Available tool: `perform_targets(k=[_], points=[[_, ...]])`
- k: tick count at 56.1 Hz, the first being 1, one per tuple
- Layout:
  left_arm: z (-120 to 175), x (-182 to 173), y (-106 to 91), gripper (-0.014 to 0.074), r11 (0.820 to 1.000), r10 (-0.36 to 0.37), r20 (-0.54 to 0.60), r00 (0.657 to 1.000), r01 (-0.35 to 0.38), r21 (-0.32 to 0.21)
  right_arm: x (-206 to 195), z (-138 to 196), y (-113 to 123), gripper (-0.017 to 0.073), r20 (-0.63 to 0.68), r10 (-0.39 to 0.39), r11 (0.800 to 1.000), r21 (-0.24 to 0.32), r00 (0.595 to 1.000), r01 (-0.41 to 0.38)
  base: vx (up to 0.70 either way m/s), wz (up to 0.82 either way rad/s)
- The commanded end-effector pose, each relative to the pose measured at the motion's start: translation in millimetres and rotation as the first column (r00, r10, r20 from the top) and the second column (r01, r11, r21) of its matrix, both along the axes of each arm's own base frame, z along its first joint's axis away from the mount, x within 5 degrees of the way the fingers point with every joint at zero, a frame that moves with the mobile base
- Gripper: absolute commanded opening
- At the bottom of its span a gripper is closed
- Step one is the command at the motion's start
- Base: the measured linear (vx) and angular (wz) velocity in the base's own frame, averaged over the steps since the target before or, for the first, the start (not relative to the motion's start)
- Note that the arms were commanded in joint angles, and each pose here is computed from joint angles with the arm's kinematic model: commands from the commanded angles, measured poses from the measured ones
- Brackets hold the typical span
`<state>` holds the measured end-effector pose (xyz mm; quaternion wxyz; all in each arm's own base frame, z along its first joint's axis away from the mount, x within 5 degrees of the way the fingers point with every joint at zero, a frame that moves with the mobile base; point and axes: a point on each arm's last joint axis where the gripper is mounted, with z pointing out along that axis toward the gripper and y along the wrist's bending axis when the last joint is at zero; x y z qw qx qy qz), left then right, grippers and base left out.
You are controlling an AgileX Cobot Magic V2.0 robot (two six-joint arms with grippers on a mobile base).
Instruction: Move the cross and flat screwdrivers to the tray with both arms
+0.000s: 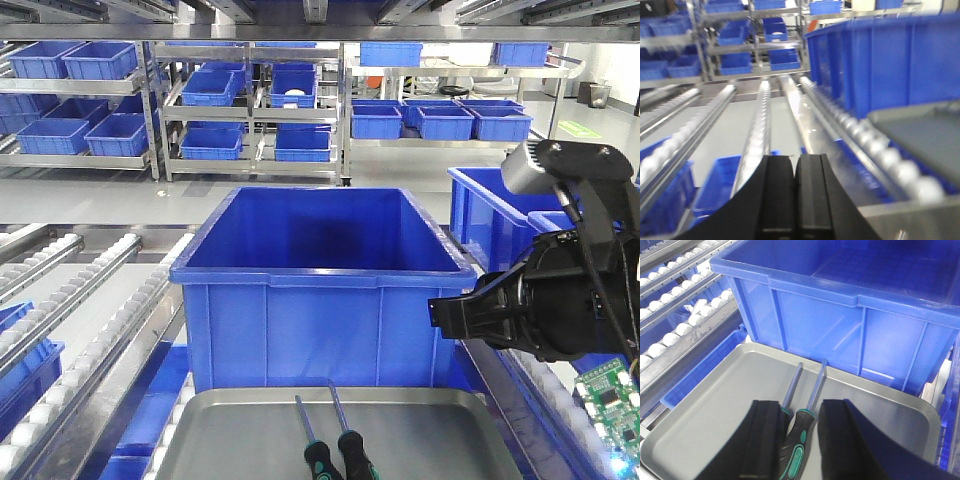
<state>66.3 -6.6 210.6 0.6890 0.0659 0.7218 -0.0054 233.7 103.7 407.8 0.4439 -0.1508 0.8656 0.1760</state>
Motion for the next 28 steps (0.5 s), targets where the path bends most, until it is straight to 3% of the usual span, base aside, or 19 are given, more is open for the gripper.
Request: perform_targets(k=[1,5,8,28], points=[[-3.9,-6.3,1.4,-0.0003,0.999,0.015,0.121,0.993,-0.009,-0.049,-3.0,21.6,-3.6,0.0248,0.111,-0.023,0.999,0.051,0.994,0.018,0.0,0.0],[-16.0,-10.7,2.7,-0.0003,0.992,0.034,0.093,0.995,-0.023,-0.121,-3.0,21.5,-3.6,0.0241,0.111,-0.023,0.999,0.051,0.994,0.017,0.0,0.0],[-16.7,-9.6,3.3,-0.0003,0.99,0.045,0.073,0.996,-0.035,-0.134,-3.2,21.2,-3.6,0.0241,0.108,-0.022,0.999,0.049,0.994,0.017,0.0,0.0],[-17.7,-9.1,3.7,-0.0003,0.99,0.053,0.063,0.997,-0.045,-0.135,-3.4,20.9,-3.5,0.0242,0.104,-0.021,0.999,0.048,0.994,0.016,0.0,0.0]])
